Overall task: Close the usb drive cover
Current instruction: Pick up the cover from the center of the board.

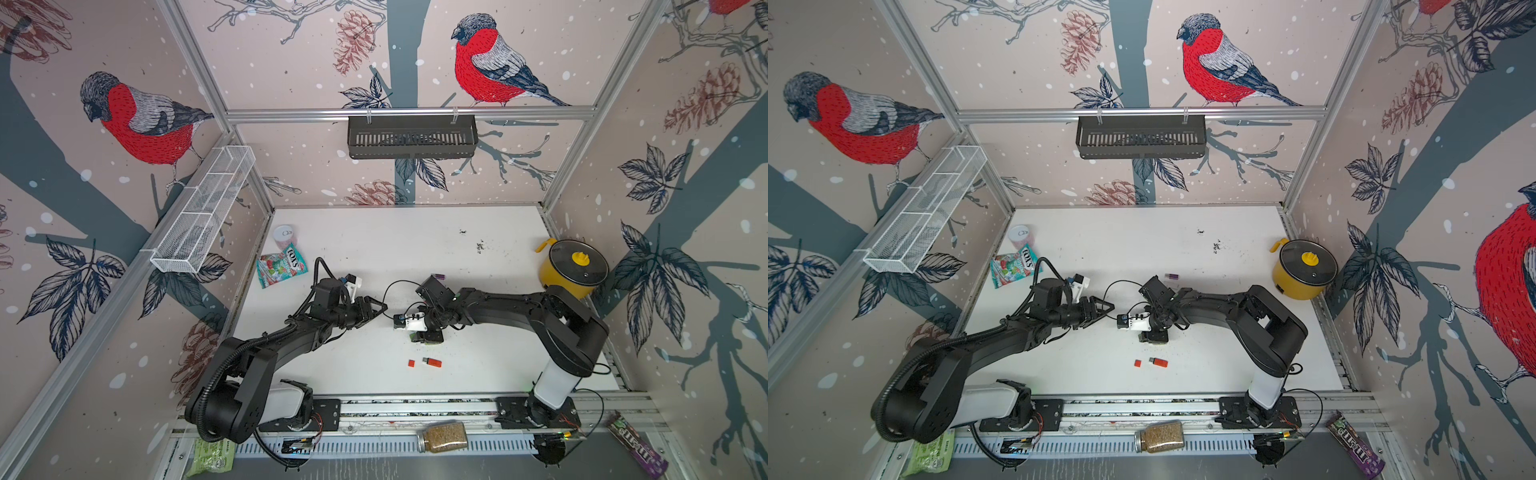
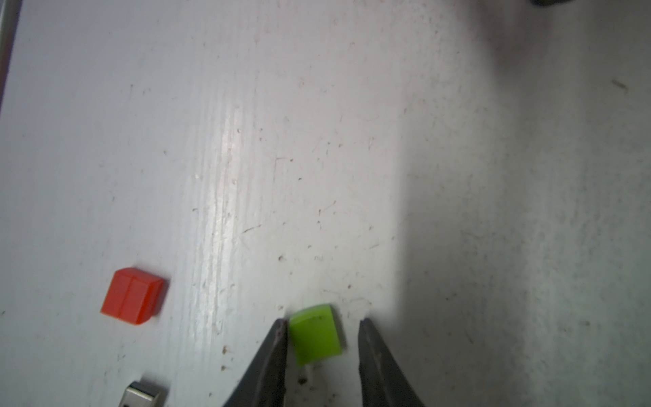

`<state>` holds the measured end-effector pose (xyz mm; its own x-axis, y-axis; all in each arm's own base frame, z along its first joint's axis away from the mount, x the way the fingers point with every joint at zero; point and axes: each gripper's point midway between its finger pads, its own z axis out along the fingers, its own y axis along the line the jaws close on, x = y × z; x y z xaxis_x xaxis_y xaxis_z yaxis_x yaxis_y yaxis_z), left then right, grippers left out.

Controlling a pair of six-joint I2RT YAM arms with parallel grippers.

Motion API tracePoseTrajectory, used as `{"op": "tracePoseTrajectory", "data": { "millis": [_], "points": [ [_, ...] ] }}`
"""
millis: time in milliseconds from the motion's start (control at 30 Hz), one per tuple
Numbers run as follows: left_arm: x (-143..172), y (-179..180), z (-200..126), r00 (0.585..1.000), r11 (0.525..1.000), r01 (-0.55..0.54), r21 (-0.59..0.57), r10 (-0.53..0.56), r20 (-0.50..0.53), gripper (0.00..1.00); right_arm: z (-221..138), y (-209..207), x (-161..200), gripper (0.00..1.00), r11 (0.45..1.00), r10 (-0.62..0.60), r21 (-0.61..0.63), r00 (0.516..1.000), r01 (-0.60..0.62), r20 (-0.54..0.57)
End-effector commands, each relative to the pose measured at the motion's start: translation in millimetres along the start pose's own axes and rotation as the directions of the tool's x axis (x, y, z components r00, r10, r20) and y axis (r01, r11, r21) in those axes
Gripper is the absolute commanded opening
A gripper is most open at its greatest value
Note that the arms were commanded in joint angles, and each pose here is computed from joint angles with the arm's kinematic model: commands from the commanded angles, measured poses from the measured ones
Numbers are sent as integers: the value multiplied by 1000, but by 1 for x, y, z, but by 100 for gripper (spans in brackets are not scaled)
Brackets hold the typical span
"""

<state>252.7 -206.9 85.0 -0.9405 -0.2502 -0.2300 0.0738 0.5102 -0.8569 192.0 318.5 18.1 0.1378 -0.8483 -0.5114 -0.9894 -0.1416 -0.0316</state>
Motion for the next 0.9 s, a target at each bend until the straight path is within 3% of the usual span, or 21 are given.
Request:
{"op": "tracePoseTrajectory", "data": {
  "millis": [0, 867],
  "points": [
    [-3, -5, 0, 1000, 1000, -17, 26, 17, 4, 56, 1, 13, 25, 35, 999, 14, -45, 994, -19, -105],
    [-3, -6, 0, 1000, 999, -18, 32, 18, 5, 55, 3, 13, 31, 28, 1000, -6, -27, 991, 3, -135]
  ]
}}
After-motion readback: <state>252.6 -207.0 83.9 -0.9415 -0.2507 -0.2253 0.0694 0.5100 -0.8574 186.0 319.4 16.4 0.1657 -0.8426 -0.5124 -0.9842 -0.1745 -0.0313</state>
